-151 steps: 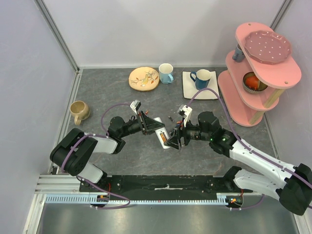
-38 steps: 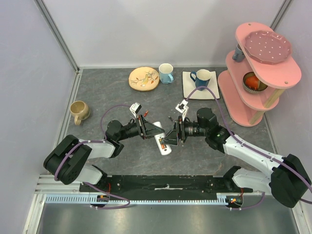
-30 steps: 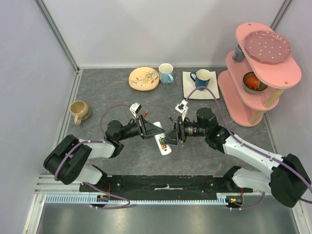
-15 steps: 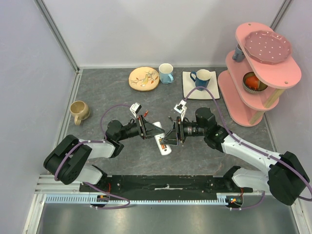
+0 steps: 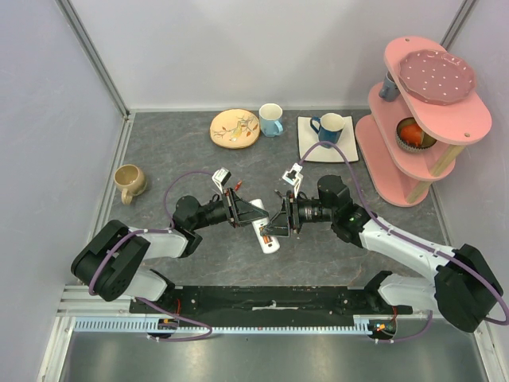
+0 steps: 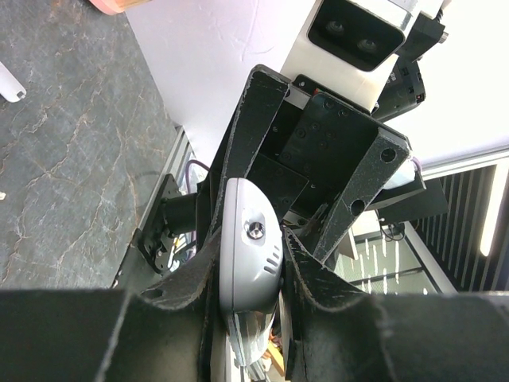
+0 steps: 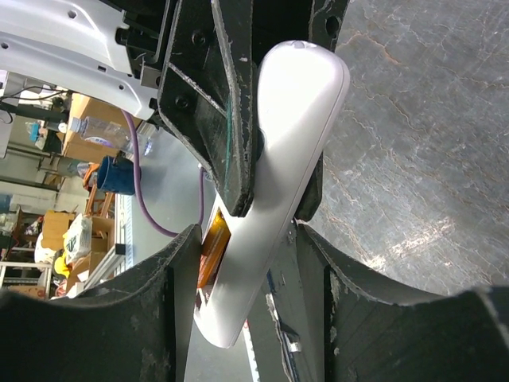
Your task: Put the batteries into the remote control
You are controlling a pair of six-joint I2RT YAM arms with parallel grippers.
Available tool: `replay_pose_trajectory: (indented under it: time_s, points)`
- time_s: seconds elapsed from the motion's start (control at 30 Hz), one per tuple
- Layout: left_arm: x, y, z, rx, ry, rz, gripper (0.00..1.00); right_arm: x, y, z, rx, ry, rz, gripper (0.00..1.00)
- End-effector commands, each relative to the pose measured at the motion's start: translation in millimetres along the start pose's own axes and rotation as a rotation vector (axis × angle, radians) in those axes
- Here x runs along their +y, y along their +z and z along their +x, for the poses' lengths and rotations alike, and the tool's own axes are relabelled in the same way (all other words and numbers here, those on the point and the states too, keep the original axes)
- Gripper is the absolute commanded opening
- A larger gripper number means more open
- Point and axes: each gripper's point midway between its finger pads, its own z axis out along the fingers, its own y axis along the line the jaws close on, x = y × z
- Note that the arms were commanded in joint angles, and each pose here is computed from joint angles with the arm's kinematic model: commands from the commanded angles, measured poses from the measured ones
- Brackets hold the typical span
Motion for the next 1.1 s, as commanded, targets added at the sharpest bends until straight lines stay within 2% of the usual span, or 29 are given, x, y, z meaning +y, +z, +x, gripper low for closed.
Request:
replay_pose_trajectory:
  time_s: [0.0, 0.77, 0.93, 1.07]
  points:
    - [-93, -9, -1, -0.03, 0.322, 0.351, 0.02, -7, 2, -4, -0.008, -0.001, 0.023, 0.56]
    - [-94, -9, -1, -0.034, 0.322, 0.354, 0.02, -24, 2, -4, -0.004, 0.01, 0.123, 0.36]
    - [-92, -8, -2, -0.038, 0.318, 0.35, 0.02, -25, 2, -4, -0.001, 0.012, 0.139, 0.36]
    - [-91, -8, -3, -0.039, 0.318, 0.347, 0.02, -24, 2, -6, -0.005, 0.01, 0.136, 0.43]
